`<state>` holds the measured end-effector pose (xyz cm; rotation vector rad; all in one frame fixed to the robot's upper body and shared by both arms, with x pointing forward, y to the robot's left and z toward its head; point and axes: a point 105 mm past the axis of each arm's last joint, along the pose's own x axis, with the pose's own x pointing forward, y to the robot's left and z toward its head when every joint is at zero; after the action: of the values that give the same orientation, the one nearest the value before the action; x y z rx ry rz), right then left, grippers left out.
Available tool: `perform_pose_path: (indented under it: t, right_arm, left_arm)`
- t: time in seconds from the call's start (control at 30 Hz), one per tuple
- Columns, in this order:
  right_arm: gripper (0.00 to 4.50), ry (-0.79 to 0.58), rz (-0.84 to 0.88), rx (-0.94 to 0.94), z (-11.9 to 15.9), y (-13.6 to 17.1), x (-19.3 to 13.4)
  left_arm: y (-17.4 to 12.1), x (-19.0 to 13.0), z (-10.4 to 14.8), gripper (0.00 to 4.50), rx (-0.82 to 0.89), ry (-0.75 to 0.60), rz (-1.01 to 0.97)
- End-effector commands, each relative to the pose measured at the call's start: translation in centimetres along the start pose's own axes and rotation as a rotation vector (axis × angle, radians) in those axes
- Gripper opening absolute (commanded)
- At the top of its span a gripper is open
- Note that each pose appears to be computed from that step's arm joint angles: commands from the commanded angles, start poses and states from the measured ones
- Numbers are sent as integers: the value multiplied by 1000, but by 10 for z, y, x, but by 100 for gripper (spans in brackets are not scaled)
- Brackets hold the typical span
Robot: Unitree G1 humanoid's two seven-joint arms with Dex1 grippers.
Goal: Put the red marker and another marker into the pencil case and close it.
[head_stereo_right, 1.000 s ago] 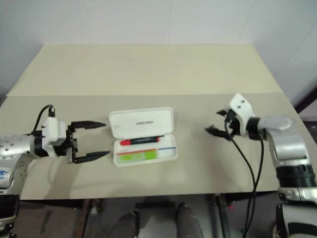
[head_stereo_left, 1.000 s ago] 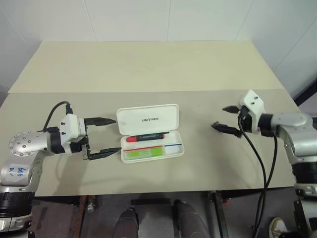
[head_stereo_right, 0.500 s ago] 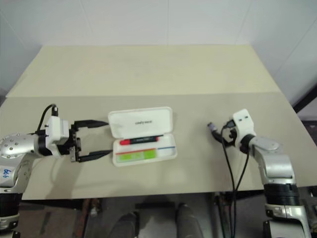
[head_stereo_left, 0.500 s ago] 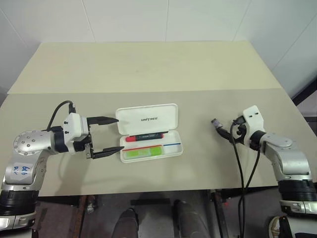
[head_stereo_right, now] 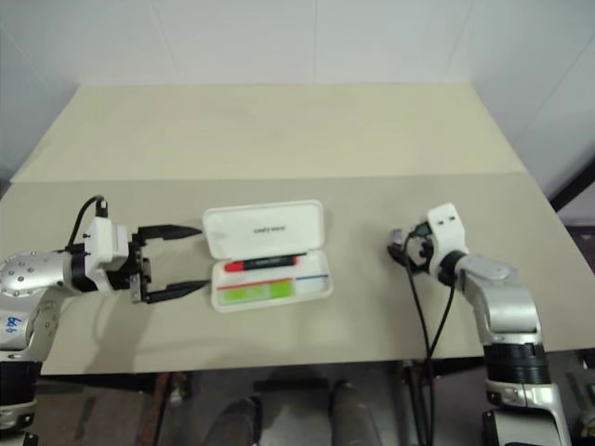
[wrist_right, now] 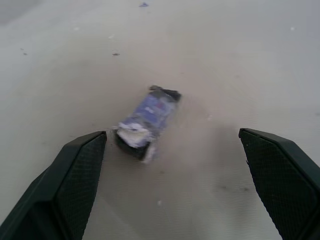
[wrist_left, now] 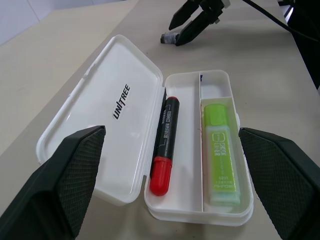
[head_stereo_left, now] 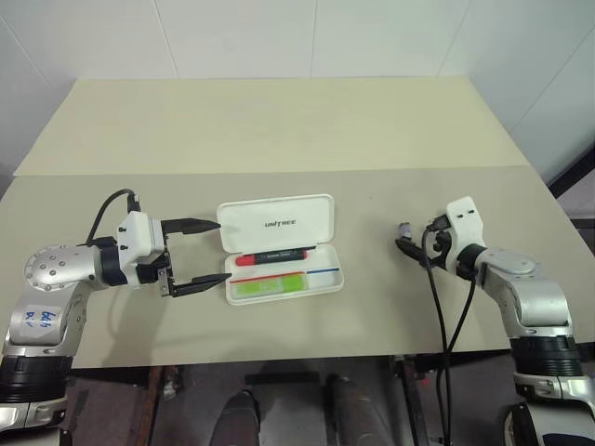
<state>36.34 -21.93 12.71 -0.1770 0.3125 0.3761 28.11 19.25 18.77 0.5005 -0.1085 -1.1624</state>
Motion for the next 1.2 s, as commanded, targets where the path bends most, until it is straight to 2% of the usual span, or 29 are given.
perform_pose_path:
  t: [0.03,0.27,0.57,0.7,1.0,1.1,1.2]
  right_arm:
    - [449,-59,-4,6,19,11,-2]
    - [449,-34,-29,28,9,18,6]
    - [449,-36,-176,46,0,-10,12]
    - [359,-30,-171,42,-3,-9,14]
    - [45,-34,-145,36,5,-8,15]
    - [40,-65,-80,-2,16,-2,15]
    - [40,-155,84,-94,38,18,12]
  left_arm:
    - [1,-3,7,450,45,-3,12]
    - [2,-1,7,450,43,-8,11]
    - [4,2,9,450,48,-15,12]
    - [5,3,9,450,51,-16,13]
    - [7,1,9,450,58,-10,18]
    - [8,1,10,450,62,-9,17]
    - [9,0,10,450,64,-7,16]
